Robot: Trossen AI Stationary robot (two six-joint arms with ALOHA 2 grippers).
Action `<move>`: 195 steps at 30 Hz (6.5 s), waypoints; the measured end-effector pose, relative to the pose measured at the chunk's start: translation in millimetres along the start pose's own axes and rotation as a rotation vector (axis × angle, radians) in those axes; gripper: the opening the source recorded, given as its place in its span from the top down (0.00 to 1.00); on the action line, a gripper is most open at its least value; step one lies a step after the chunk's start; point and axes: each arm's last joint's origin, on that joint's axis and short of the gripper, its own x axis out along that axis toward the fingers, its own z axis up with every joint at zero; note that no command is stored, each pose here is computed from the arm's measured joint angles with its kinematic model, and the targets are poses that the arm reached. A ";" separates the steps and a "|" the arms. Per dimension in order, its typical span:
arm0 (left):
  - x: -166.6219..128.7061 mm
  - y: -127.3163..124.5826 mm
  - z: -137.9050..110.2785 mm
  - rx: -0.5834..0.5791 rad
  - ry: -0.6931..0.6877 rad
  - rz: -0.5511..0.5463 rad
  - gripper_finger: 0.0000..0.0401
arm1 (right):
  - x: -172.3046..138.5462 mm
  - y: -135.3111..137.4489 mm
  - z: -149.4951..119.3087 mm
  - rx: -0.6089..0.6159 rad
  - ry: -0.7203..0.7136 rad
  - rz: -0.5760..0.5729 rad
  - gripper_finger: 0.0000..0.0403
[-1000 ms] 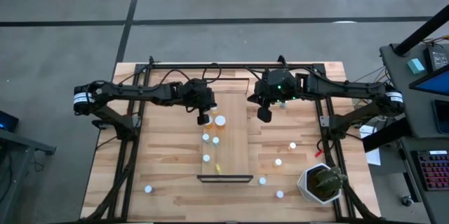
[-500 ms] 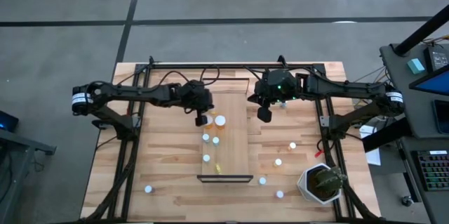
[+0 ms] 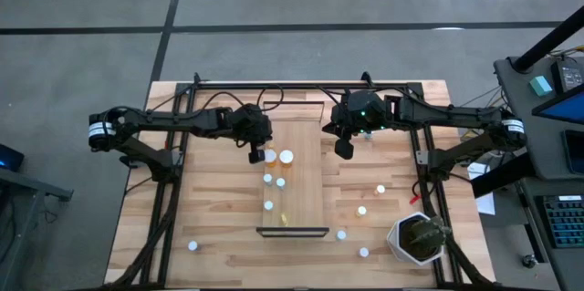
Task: Pick and place medicine bottles onto shelf by color
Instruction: Put the yellow pill bottle on the shelf, then adjust the yellow pill bottle on the shelf
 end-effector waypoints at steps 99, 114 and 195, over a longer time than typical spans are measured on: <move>-188.8 -87.5 24.0 0.111 -0.761 -0.297 1.00 | 150.9 160.0 17.4 -1.179 0.055 0.626 0.53; -195.1 -85.0 24.6 0.097 -0.803 -0.300 1.00 | 153.5 159.3 15.0 -1.199 0.011 0.674 0.53; -191.8 -86.9 25.8 0.122 -0.799 -0.292 1.00 | 203.5 154.6 -23.7 -1.086 -0.012 0.812 0.58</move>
